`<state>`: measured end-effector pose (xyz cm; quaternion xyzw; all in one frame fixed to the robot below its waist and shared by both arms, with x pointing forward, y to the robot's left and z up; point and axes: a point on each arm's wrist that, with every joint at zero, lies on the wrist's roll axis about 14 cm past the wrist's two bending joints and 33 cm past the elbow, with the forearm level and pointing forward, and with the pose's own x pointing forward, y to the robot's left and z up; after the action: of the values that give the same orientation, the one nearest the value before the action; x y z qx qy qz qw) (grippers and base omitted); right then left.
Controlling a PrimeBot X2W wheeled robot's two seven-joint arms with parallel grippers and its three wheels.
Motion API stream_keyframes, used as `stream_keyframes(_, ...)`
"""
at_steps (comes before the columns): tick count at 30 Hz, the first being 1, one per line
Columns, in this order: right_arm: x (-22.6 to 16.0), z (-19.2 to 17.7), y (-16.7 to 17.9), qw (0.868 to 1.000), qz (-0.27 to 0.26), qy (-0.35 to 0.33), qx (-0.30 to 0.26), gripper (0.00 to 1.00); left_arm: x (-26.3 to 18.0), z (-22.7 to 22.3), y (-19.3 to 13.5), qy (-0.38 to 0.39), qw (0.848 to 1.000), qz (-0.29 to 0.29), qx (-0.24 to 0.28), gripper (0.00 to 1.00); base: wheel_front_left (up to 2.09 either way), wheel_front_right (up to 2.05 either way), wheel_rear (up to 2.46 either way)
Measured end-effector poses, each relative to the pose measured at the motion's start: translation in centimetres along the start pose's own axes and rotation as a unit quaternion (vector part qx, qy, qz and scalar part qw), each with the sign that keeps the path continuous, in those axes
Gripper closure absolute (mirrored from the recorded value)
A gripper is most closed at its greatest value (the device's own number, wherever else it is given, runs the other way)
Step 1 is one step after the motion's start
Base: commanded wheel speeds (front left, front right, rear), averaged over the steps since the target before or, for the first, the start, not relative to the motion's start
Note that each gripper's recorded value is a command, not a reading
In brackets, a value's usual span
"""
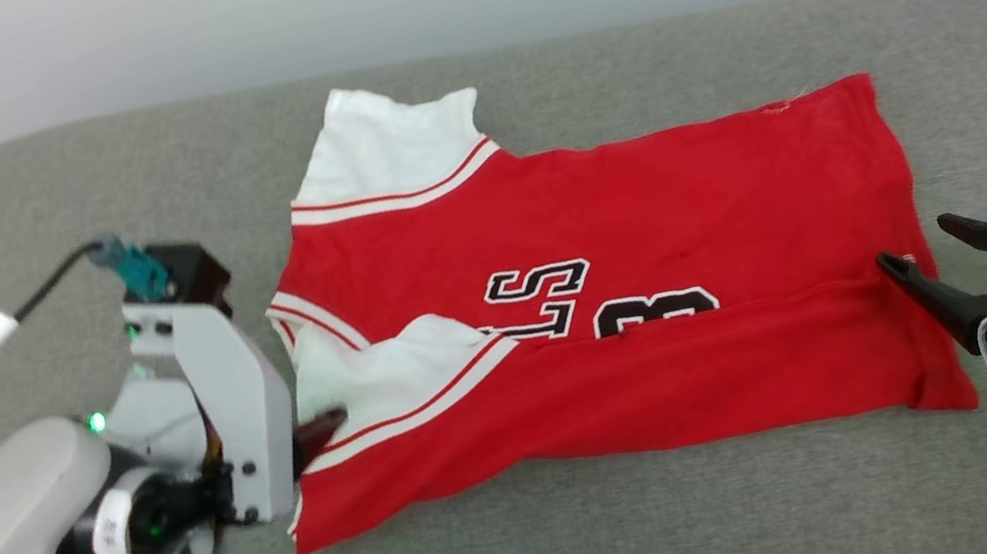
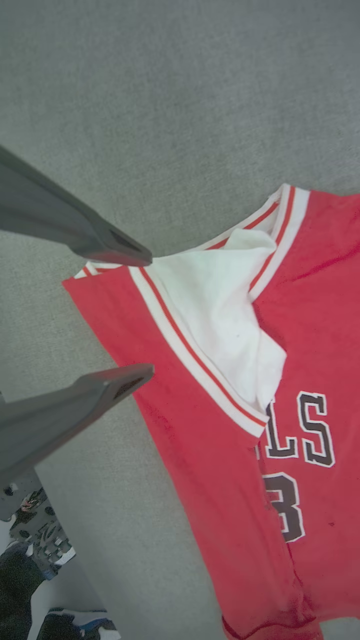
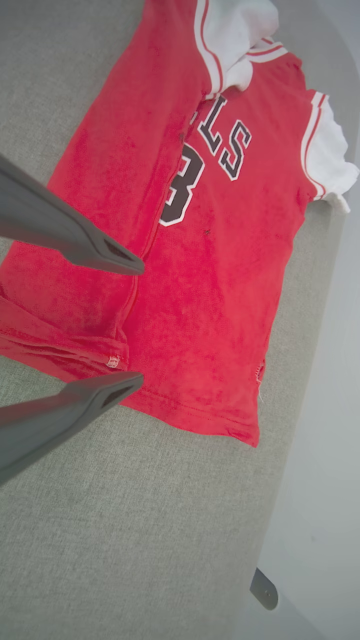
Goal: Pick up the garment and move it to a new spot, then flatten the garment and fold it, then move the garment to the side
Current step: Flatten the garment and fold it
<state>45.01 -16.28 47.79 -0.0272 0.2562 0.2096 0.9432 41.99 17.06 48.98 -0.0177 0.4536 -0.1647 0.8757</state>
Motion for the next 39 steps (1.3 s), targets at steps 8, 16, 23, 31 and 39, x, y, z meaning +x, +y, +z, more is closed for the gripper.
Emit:
stream_keyframes(8,-3.5,1.3,-0.9,0.998,-0.032,-0.055,0.028,0.00,0.4,-2.8,-0.2,0.075,0.997,0.010,-0.012,0.00,0.00,0.00,0.00)
stream_keyframes(16,-8.3,4.2,-2.0,0.981,-0.086,-0.169,0.034,0.00,2.1,-4.8,0.4,0.124,0.992,0.016,-0.032,0.00,0.00,0.00,0.00)
stream_keyframes(23,-11.8,6.2,-2.7,0.958,-0.134,-0.253,0.032,0.00,3.7,-6.7,1.3,0.163,0.985,0.024,-0.059,0.00,0.00,0.00,0.00)
stream_keyframes(31,-12.7,5.1,-3.0,0.953,-0.161,-0.252,0.055,0.00,5.1,-8.1,2.4,0.191,0.977,0.036,-0.088,0.00,0.00,0.00,0.00)
stream_keyframes(39,-11.9,4.0,-3.0,0.958,-0.156,-0.228,0.076,0.00,6.4,-8.4,2.9,0.193,0.974,0.021,-0.116,1.00,0.00,0.00,0.00)
